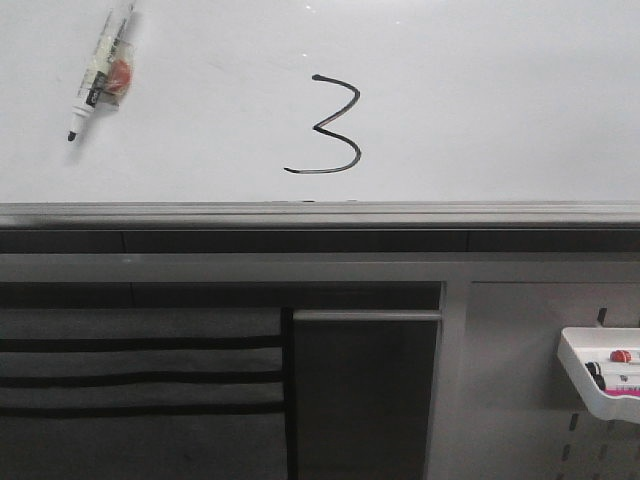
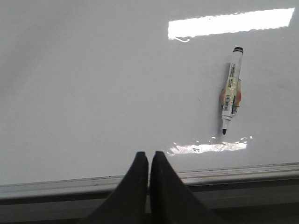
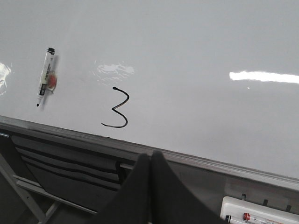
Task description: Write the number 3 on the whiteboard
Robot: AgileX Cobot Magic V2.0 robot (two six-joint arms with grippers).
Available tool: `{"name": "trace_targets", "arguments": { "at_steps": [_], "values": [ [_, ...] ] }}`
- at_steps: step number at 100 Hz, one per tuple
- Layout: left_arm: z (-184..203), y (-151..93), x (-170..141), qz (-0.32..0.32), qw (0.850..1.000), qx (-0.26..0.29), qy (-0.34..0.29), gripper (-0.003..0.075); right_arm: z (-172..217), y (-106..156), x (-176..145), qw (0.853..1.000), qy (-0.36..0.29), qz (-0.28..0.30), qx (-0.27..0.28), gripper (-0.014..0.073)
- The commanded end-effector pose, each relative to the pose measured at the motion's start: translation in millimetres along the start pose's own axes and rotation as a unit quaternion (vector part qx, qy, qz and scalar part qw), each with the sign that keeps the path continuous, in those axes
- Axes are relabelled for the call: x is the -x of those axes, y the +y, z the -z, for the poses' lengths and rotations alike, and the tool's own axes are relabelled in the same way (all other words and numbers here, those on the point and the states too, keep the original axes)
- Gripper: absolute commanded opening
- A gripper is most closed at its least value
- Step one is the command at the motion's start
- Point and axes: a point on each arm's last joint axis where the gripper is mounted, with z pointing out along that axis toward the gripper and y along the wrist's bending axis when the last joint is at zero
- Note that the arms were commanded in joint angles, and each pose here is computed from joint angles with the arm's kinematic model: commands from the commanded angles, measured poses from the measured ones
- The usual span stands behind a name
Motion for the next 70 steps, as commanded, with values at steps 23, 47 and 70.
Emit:
{"name": "trace_targets", "arguments": {
  "at_steps": [23,47,70],
  "values": [
    [2.8,2.8,6.3,0.008,0.999,0.017,-0.043,-0.0018,2.0,0.4,13.9,0.999,-0.049,0.006,-0.002,-0.0074],
    [2.8,2.8,6.3,0.008,0.999,0.017,-0.043,-0.0018,10.9,-4.2,0.8,0.994,-0.099,0.006,-0.037,-0.0074],
    [2.8,2.8,6.3,0.008,0.999,0.017,-0.043,-0.0018,21.5,-14.1,-45.8,0.968,-0.176,0.006,-0.177,-0.0074]
  ]
}}
